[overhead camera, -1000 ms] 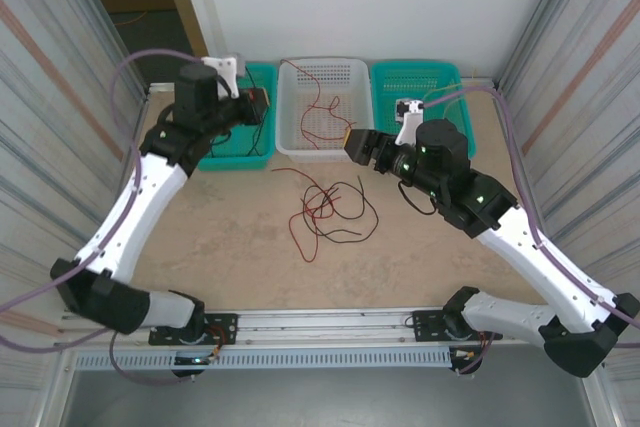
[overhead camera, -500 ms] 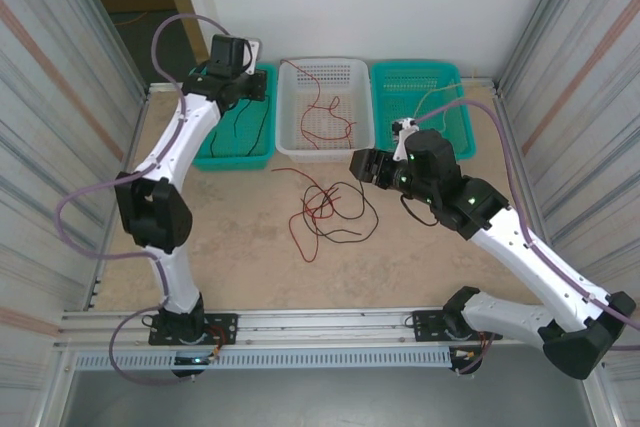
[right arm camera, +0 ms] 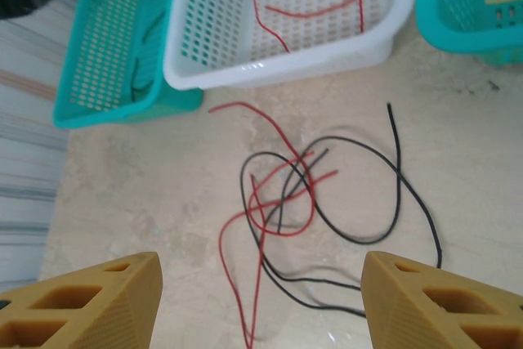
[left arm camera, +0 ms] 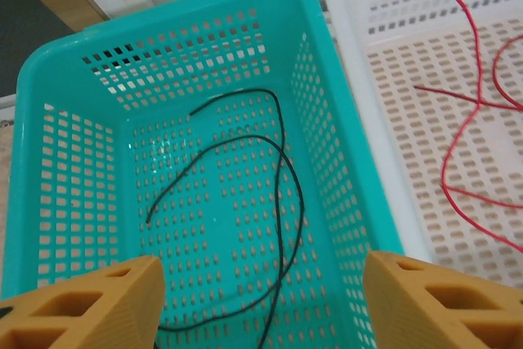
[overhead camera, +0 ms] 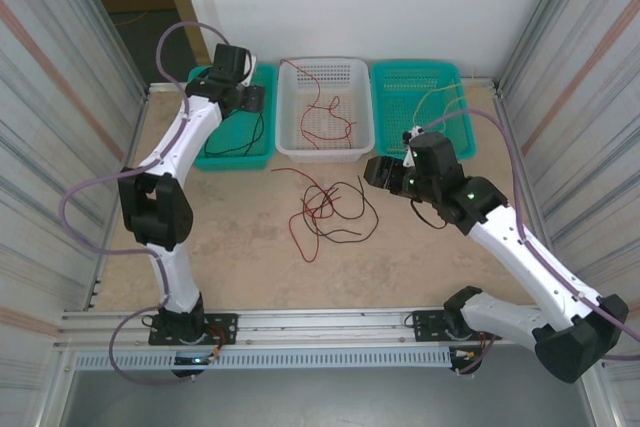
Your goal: Untangle the cables
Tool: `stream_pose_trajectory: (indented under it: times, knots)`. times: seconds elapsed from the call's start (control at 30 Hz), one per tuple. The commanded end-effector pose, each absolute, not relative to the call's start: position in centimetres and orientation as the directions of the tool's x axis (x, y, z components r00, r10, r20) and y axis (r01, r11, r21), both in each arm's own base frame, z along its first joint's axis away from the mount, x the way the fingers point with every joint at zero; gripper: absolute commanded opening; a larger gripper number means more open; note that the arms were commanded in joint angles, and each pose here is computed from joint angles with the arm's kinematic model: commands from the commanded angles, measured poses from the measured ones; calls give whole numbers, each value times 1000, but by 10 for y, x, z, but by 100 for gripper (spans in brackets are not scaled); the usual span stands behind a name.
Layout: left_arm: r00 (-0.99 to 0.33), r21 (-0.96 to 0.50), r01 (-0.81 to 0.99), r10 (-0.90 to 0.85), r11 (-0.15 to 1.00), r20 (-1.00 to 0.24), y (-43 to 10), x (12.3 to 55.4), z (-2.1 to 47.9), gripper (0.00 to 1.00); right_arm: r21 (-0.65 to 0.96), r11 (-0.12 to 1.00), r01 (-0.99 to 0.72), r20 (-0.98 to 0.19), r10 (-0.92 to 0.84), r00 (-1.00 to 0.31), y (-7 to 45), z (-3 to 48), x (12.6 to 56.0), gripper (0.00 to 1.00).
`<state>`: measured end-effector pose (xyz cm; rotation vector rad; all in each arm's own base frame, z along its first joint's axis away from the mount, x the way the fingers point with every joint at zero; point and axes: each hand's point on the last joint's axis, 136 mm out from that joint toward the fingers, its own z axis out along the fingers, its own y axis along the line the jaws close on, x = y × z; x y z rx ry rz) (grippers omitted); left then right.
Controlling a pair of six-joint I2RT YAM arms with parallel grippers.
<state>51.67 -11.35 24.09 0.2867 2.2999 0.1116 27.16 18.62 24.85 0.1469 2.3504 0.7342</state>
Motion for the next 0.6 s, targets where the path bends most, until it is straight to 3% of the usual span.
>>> stream_pose_trajectory:
  times: [0.0,0.17,0.37,0.57]
  knots:
    - [-571,172,191,252,966,-781,-138,480,291,66,479,877,-27,-512,255,-820,178,229,268,66]
    - [-575,49,287,214,957,-790,-183,400,291,66,427,904,13,-424,213,-880,183,194,269,66]
    - [-745,-292,335,62,896,-664,-214,301,234,57,413,910,34,-298,170,-939,207,152,273,60]
    - [-831,-397,284,17,873,-556,-210,243,186,49,279,959,45,-246,117,-962,216,109,277,55]
